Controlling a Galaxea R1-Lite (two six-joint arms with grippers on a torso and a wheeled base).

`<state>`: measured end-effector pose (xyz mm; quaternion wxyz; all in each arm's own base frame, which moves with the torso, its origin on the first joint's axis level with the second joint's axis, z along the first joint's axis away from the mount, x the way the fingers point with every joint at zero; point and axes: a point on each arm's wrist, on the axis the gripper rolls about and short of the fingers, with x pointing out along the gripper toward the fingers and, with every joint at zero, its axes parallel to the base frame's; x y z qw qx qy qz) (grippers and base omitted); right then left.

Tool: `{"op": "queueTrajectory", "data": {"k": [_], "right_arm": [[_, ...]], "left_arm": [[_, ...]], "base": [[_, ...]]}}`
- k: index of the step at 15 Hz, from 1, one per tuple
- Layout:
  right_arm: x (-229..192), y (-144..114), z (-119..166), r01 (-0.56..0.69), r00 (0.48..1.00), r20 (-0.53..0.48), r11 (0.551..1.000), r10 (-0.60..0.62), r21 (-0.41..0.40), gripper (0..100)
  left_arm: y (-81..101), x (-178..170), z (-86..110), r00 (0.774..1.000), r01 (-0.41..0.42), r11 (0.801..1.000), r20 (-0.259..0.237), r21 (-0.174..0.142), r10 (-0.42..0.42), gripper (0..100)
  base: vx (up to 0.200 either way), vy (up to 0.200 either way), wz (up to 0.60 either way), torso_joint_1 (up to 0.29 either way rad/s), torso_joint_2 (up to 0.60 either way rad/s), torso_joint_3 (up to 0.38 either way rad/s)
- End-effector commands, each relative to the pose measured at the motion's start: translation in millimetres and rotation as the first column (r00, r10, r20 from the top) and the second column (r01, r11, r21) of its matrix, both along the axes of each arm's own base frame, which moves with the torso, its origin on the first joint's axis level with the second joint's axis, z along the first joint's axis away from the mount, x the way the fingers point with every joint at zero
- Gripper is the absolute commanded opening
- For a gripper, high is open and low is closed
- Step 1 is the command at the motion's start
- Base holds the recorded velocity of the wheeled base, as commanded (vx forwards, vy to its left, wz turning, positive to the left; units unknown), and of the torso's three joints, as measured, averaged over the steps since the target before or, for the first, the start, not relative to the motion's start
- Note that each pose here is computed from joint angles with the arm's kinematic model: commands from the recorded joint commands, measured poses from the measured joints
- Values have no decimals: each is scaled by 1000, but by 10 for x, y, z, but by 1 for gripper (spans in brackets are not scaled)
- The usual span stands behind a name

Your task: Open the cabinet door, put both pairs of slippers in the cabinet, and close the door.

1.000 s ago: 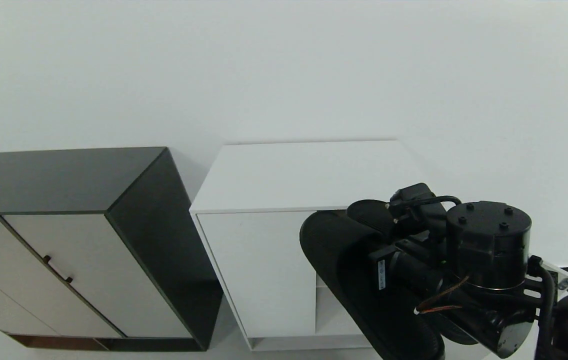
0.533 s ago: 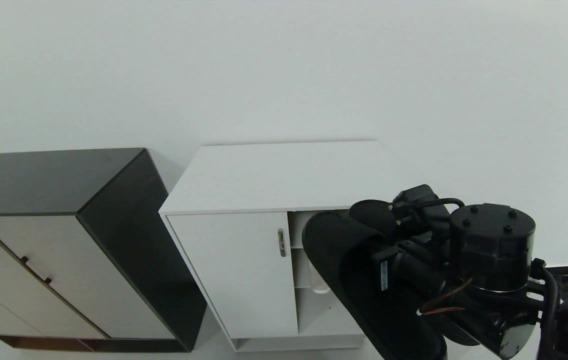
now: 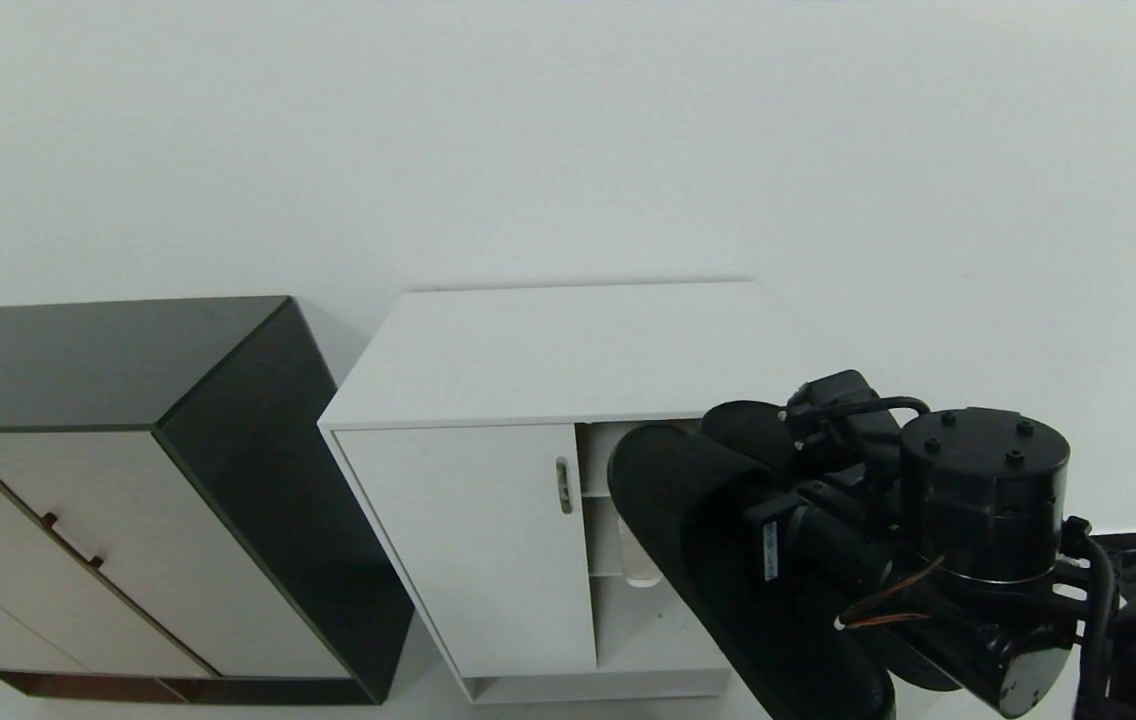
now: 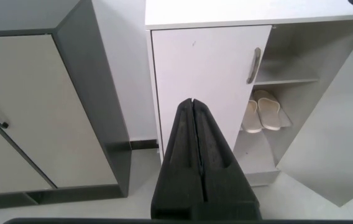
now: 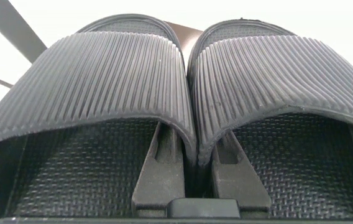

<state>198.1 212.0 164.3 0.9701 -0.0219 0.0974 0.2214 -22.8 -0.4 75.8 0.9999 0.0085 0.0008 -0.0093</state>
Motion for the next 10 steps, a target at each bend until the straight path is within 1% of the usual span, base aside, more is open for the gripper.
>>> {"op": "queueTrajectory", "data": {"k": [1,7,10], "right_arm": [[-1,3,-9,-1,1000,-2,1000,1,-2,0],[-5,-1,-27,-3,1000,-6,1000,3,-6,0],[-6,-3,-31,-3,1000,-7,1000,3,-8,0]], "left_arm": [[0,0,0,1000,0,1000,0,0,0,0],[0,0,0,1000,0,1000,0,0,0,0],[0,0,0,1000,0,1000,0,0,0,0]], "base": [[0,0,0,0,0,0],[0,0,0,-10,11,11],[0,0,0,-154,346,190]]}}
